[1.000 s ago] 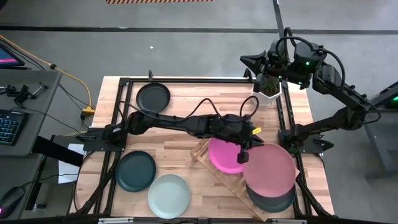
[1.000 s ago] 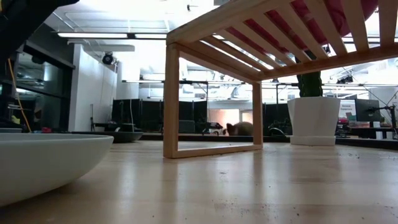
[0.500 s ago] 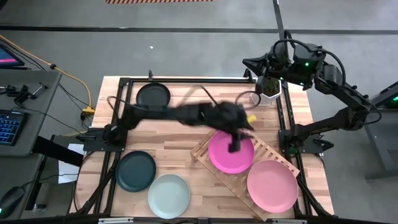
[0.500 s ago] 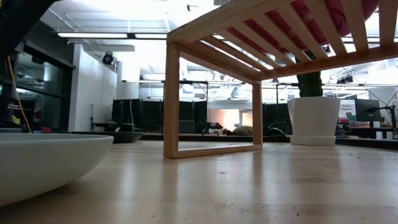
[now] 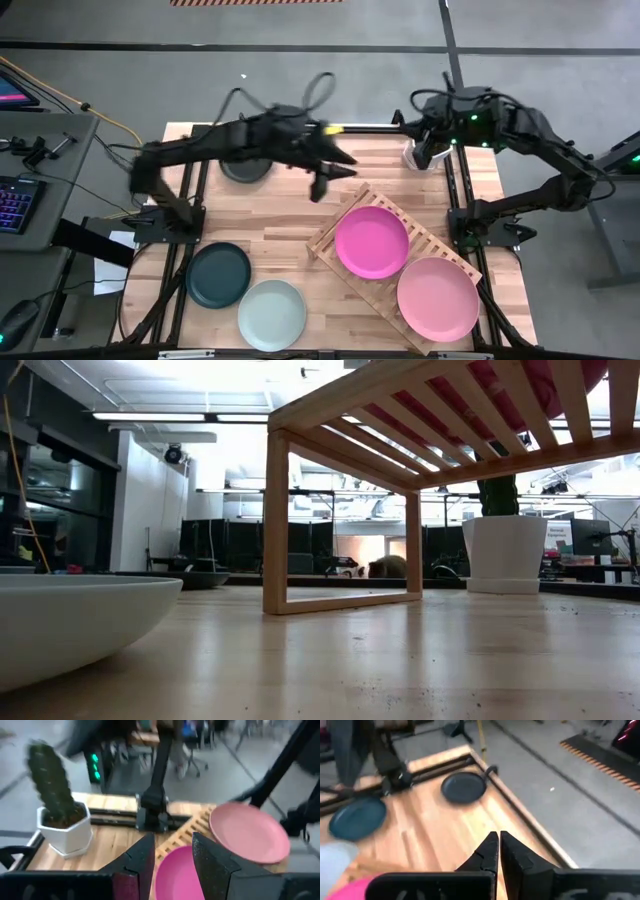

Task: Place and stack plates onto a shelf
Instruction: Stack the black plate on top of the pink plate on the shelf

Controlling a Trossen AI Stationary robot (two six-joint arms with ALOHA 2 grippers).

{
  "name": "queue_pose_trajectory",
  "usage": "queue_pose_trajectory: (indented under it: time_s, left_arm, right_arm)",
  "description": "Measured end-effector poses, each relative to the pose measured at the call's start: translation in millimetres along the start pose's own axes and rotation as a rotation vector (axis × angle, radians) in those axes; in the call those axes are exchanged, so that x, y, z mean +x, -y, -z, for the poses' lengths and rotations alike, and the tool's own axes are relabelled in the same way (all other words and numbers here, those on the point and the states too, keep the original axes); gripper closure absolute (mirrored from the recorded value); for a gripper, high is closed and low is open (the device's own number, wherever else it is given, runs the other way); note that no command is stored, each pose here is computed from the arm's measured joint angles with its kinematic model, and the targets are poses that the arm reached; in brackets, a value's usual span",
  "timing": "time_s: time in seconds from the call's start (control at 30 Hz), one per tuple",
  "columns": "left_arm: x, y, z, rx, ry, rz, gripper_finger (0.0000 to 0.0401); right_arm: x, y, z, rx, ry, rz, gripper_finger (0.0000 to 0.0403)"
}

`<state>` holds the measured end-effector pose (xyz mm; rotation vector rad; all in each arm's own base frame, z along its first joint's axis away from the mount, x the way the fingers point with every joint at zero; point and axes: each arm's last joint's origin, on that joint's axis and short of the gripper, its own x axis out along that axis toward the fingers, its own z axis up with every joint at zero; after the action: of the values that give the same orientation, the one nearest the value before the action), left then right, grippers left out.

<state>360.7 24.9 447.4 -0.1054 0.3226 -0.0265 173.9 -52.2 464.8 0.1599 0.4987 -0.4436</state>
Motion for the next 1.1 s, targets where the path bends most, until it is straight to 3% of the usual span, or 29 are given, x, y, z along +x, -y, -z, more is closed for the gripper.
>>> queue_pose_trajectory:
  time_s: [0.17,0.37,0.5,0.63,0.97,1.1]
  left_arm:
    - [-54.0,2.0,42.3,-0.096,0.222,-0.093,0.0284]
    - [-107.8,5.4,99.6,-0.211,0.447,-0.166,0.0284]
    - [-134.9,4.6,117.2,-0.272,0.515,-0.225,0.0283]
    - [-154.9,4.3,119.6,-0.282,0.571,-0.272,0.0283]
    - [-168.0,3.1,122.2,-0.237,0.559,-0.364,0.0284]
    - [-163.5,-6.4,149.5,-0.33,0.336,-0.627,0.0301]
  right_arm:
    - [36.6,-6.8,17.4,0.019,-0.006,-0.119,0.0402]
    - [82.8,-15.1,36.8,0.069,0.118,-0.27,0.0402]
    - [94.0,-16.9,38.6,0.161,0.197,-0.304,0.0402]
    - [111.5,-25.7,30.2,0.209,0.204,-0.331,0.0402]
    - [217.3,-49.4,8.0,0.17,0.068,-0.301,0.0402]
    - [237.9,-50.1,-1.9,0.155,0.037,-0.341,0.0402]
